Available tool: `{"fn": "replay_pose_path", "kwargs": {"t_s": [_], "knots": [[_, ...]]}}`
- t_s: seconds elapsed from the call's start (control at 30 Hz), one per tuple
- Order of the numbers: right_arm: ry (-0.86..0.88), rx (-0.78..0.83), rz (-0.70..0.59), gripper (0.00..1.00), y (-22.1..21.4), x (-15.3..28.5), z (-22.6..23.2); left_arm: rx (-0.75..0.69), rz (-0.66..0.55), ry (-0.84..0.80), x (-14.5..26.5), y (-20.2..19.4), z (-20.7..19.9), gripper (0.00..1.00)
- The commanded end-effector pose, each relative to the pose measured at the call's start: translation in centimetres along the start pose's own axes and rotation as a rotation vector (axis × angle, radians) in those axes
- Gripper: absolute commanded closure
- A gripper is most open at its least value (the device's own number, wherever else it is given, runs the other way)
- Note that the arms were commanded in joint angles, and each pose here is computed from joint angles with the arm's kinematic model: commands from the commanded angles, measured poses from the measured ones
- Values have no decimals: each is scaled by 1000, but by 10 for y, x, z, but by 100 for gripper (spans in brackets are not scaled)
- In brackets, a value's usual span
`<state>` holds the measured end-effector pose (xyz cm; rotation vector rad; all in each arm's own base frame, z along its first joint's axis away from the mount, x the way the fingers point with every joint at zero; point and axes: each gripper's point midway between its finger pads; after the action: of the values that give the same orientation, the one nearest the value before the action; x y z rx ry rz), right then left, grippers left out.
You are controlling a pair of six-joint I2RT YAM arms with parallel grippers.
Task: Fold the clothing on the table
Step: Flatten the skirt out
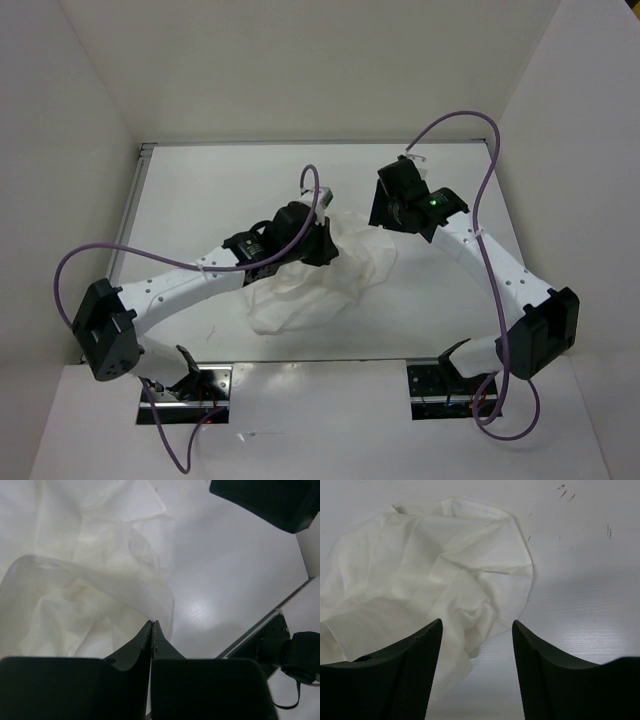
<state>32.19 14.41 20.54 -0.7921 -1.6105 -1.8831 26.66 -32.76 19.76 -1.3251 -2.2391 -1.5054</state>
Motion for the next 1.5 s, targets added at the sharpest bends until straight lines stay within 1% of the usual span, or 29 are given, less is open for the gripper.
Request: {"fn": "replay_pose_path", "kwargs": {"t_s": [0.0, 0.03, 0.1, 0.13, 0.17, 0.2, 0.27, 0.37, 0.4, 0.47, 0.5, 0.53, 0.6, 0.63, 0.67, 0.7, 0.73, 0.77, 0.8, 0.9, 0.93, 0.97, 1.03, 1.1, 1.17, 1.23, 1.27, 1.33, 1.47], "knots": [[12, -29, -3, 36, 0, 9, -1, -28, -20, -185, -8, 21, -46, 100], [21, -34, -17, 36, 3, 15, -1, -31, 12, -224, -11, 18, -56, 100], [14, -39, -5, 36, -6, 16, -6, -47, 28, -245, -29, 17, -63, 100], [55, -44, -2, 36, -8, 24, -3, -47, 19, -253, -32, 24, -68, 100], [66, -67, 16, 39, -16, 25, -3, -59, 14, -267, -35, 26, -72, 100], [85, -78, 27, 43, -20, 27, -1, -58, 24, -260, -43, 24, -71, 100], [127, -104, 61, 52, -33, 32, 2, -59, 15, -266, -44, 29, -75, 100], [81, -162, 85, 52, -46, 29, -10, -52, 16, -327, -39, 33, -89, 100], [64, -196, 79, 48, -43, 30, -18, -53, 38, -336, -42, 27, -89, 100], [34, -243, 67, 48, -38, 28, -31, -27, 66, -370, -40, 27, -99, 100], [26, -266, 49, 46, -33, 30, -38, -17, 132, -387, -39, 13, -99, 95], [3, -267, 52, 45, -31, 28, -50, -8, 149, -398, -36, 13, -103, 75], [0, -271, 34, 45, -23, 30, -58, 4, 139, -392, -14, 21, -105, 54], [-25, -270, 51, 45, -25, 27, -65, 15, 127, -374, -6, 23, -101, 39], [-12, -271, 58, 45, -26, 27, -63, 22, 111, -344, -1, 24, -91, 26], [-6, -275, 96, 45, -34, 21, -62, 22, 81, -339, 19, 31, -90, 21], [4, -272, 128, 45, -41, 17, -59, 37, 54, -314, 25, 38, -84, 17], [30, -273, 148, 45, -47, 14, -55, 43, 36, -299, 32, 43, -78, 16], [76, -287, 196, 45, -54, 11, -44, 55, 25, -285, 46, 43, -74, 16], [116, -315, 294, 45, -70, 1, -31, 80, -22, -242, 68, 49, -64, 16], [158, -334, 367, 45, -81, -4, -20, 95, -40, -213, 69, 48, -56, 16], [184, -338, 402, 45, -85, -4, -14, 101, -73, -209, 81, 54, -51, 16], [231, -369, 485, 45, -95, -5, -2, 117, -123, -166, 88, 58, -40, 16], [246, -382, 508, 45, -97, -4, 2, 121, -144, -125, 95, 55, -27, 16], [256, -395, 541, 43, -101, -5, 6, 129, -180, -83, 99, 60, -16, 16], [278, -399, 558, 43, -100, -4, 11, 140, -175, -49, 98, 52, -6, 16], [299, -404, 587, 43, -103, -3, 15, 142, -186, -45, 101, 52, -3, 16], [307, -415, 596, 43, -101, -3, 18, 155, -192, -51, 106, 50, -2, 16], [345, -417, 662, 43, -105, 17, 23, 177, -184, -20, 105, 40, 10, 14]]}}
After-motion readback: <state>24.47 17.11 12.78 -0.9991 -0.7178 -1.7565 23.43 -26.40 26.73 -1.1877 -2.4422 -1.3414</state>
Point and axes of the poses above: each gripper's point midway between its finger pads, its own x axis back along the fingers, its own z axis along the line the jaws close on, y = z × x, and after that the axes turned 4 degrees about x, right-handed
